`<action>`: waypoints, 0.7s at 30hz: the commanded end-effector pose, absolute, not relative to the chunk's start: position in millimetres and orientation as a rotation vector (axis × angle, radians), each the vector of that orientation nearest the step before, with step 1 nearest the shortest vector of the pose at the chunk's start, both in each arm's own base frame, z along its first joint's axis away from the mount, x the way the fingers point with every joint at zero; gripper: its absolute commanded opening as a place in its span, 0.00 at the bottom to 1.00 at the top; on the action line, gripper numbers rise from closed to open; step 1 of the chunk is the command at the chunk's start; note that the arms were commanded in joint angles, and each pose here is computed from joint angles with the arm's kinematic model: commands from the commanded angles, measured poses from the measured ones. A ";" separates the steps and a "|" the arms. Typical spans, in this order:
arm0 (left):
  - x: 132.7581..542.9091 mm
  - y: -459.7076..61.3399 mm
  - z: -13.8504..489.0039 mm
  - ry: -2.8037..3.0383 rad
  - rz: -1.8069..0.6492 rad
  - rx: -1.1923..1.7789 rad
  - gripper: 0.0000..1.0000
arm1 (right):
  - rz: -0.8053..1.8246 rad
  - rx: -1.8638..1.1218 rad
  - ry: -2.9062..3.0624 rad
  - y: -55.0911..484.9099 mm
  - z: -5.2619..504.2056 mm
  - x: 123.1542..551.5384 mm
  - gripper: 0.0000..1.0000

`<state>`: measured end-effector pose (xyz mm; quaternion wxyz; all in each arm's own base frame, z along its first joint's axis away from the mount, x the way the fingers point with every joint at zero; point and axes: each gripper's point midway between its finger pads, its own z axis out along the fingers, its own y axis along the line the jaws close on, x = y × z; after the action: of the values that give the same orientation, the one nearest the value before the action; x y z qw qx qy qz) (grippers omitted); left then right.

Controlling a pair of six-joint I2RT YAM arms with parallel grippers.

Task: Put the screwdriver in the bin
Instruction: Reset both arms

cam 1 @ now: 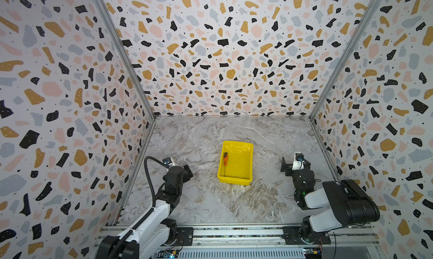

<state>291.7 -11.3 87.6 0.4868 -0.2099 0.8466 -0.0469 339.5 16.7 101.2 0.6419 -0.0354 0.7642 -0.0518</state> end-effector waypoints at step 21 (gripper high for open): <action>322.8 18.7 199.0 1.679 0.183 -0.343 1.00 | -0.017 -0.163 1.703 32.1 123.7 366.1 0.99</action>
<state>319.6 3.3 176.6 0.6225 -0.1599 0.7660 0.0156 364.9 30.9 117.3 0.6496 -0.0698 0.7570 -0.0091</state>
